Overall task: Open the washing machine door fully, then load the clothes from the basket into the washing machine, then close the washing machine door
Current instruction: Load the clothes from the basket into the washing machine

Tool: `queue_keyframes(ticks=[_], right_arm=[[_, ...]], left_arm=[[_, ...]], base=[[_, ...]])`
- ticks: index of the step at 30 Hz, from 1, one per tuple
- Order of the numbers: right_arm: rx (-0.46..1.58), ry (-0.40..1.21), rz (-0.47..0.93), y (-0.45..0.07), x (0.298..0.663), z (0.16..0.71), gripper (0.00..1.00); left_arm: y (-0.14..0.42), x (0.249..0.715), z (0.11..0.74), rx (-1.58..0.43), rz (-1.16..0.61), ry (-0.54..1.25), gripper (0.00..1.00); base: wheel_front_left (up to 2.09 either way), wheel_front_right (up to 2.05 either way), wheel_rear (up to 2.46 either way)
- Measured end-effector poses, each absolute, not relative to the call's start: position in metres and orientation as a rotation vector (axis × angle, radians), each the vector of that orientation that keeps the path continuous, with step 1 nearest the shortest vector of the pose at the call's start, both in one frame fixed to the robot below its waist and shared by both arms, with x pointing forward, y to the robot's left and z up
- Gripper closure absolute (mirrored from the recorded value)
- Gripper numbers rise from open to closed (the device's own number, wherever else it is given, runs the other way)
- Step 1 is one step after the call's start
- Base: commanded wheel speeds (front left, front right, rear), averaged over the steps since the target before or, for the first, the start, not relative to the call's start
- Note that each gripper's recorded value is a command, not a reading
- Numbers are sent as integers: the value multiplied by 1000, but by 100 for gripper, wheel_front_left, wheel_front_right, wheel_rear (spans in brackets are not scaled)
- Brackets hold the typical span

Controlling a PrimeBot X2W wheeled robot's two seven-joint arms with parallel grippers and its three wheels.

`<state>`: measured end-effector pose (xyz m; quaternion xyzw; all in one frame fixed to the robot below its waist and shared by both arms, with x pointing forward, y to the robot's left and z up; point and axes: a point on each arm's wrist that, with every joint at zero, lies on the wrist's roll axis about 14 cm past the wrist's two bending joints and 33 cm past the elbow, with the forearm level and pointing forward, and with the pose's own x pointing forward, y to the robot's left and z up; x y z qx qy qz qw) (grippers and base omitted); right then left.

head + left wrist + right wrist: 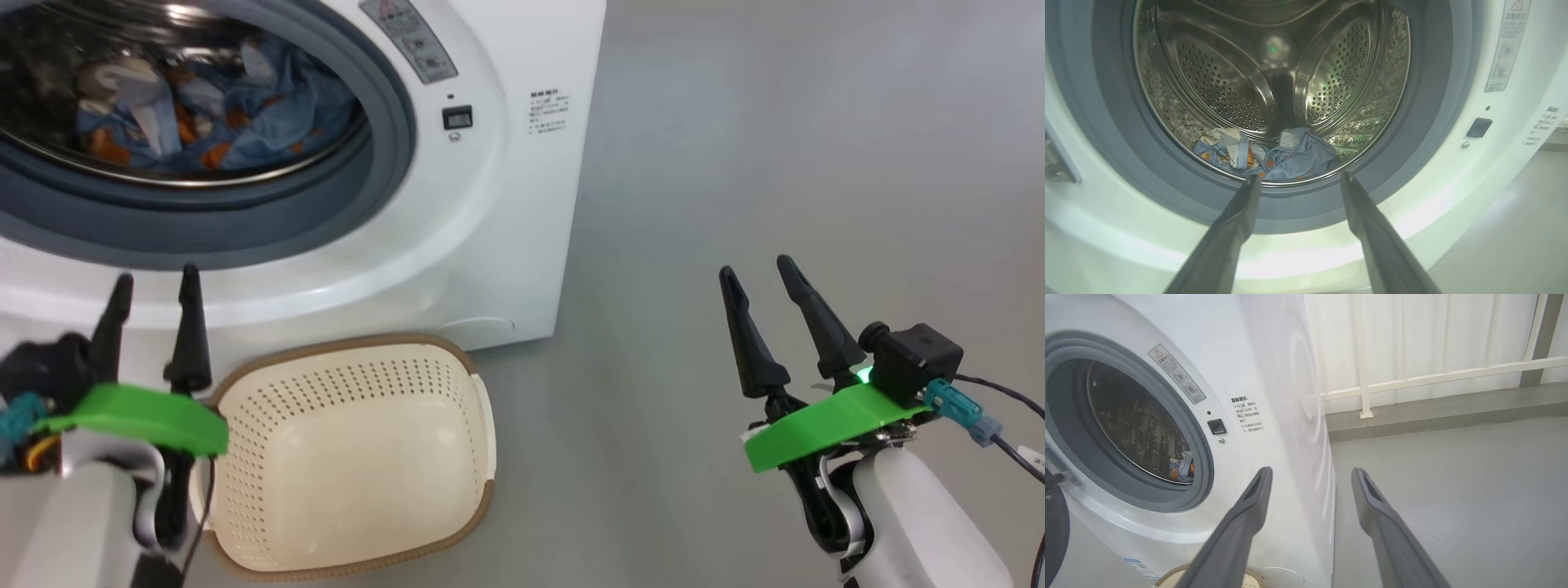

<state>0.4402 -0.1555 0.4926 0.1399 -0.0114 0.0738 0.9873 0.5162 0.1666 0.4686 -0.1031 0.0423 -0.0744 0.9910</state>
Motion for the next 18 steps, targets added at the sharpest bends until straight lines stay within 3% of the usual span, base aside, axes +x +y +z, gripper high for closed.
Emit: queue_keyframes(ticks=[18], right_arm=[[282,-92,191,-151,418,524,0]], left_arm=[[197,426,480,-213,-49,28,0]], base=[[0,0,0]])
